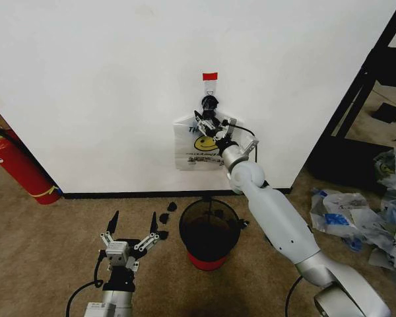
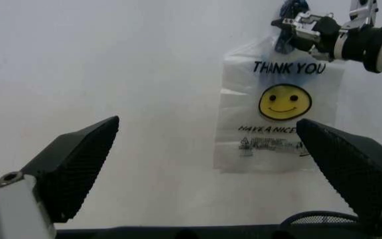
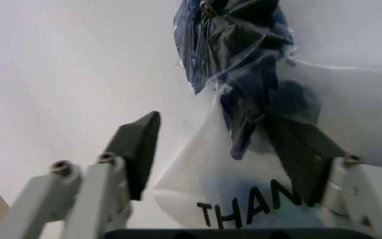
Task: Pick up the garbage bag from the wall and place it over the trash bin.
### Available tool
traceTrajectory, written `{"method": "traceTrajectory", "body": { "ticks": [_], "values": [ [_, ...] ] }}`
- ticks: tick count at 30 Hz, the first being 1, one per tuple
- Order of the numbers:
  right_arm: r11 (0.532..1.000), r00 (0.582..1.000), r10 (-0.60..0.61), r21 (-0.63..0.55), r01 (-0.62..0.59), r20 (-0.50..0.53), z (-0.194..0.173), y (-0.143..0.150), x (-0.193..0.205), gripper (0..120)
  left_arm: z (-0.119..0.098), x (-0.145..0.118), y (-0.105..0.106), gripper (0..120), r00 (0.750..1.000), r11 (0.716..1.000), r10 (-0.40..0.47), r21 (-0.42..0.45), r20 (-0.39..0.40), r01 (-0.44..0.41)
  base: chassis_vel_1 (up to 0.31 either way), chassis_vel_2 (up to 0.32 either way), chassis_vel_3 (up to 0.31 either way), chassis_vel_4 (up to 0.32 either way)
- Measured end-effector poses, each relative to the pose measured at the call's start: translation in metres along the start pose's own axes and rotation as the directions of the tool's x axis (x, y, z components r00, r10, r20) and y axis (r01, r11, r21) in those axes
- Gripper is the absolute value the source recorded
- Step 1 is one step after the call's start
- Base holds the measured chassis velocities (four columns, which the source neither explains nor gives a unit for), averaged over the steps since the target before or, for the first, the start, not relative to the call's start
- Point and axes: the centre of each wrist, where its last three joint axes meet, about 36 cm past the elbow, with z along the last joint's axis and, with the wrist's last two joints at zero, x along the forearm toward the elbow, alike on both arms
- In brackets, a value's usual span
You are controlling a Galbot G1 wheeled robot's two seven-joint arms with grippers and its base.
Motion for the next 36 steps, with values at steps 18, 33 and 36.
{"method": "traceTrajectory", "body": {
  "ticks": [18, 33, 36],
  "values": [
    [1.000, 1.000, 0.020, 0.002, -0.020, 0.003, -0.006, -0.010, 0.002, 0, 0.002, 0.002, -0.004, 100, 1.000, 1.000, 0.009, 0.007, 0.000, -0.009, 0.000, 0.000, 0.000, 0.000],
    [1.000, 1.000, 0.029, 0.011, -0.029, -0.009, 0.002, -0.016, 0.031, 0, 0.003, 0.002, -0.006, 100, 1.000, 1.000, 0.010, 0.017, 0.004, -0.010, 0.000, 0.000, 0.000, 0.000],
    [0.999, 1.000, 0.026, 0.022, -0.025, -0.012, 0.003, -0.016, 0.039, 0, 0.003, 0.002, -0.006, 100, 1.000, 1.000, 0.010, 0.017, 0.004, -0.010, 0.000, 0.000, 0.000, 0.000]
  ]
}}
